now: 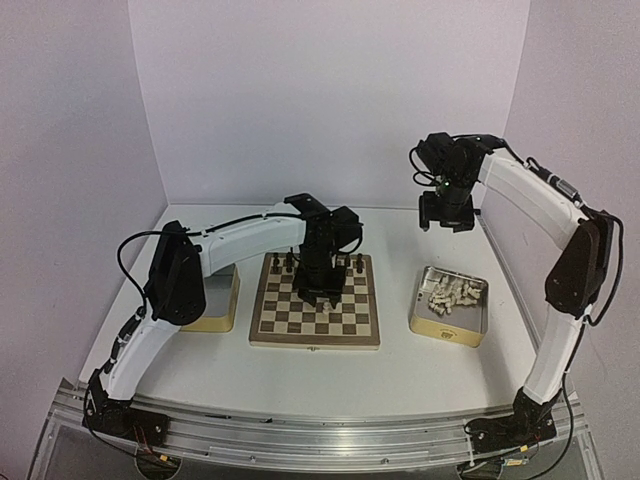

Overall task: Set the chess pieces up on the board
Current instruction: Pick up the chess piece from the chessboard.

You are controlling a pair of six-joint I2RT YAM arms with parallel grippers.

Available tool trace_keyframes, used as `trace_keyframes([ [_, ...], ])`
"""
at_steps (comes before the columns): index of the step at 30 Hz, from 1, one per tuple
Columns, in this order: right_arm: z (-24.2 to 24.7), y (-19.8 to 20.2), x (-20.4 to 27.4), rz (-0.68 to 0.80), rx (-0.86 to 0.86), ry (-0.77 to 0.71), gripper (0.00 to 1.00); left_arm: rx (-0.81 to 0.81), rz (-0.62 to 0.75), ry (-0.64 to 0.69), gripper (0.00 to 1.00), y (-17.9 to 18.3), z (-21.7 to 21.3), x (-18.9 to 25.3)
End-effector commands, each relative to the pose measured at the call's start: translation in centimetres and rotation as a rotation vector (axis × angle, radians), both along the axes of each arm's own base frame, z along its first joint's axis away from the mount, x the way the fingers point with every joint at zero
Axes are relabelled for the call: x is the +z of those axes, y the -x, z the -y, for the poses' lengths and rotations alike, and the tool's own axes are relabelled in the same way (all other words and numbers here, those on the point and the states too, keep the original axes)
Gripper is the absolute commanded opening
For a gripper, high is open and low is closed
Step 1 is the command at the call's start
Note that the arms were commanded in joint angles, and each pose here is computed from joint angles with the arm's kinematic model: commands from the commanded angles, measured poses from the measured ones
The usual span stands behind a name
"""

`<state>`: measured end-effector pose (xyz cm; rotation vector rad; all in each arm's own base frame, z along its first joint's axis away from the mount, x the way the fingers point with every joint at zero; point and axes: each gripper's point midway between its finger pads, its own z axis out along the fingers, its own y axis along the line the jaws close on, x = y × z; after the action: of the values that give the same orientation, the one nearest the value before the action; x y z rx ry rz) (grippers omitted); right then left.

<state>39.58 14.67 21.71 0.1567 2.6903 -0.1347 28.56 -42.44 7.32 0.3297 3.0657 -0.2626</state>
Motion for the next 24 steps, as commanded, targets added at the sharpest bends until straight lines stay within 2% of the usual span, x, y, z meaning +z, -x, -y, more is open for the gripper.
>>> trace_keyframes([
  [1,-0.8,-0.9,1.1,0.033,0.023,-0.026,0.68,0.009,0.016,0.011,0.38,-0.6,0.5,-0.4],
  [5,-0.9,-1.0,1.1,0.032,0.027,-0.024,0.68,0.003,0.005,0.011,0.32,-0.5,0.7,-0.8],
  [16,-1.0,-1.3,1.1,0.033,0.036,-0.022,0.68,0.000,0.025,0.006,0.28,-1.0,0.9,-1.1],
  [24,-1.4,-1.2,1.0,0.026,0.043,-0.037,0.67,0.000,0.056,0.053,0.30,-1.6,1.7,0.1],
])
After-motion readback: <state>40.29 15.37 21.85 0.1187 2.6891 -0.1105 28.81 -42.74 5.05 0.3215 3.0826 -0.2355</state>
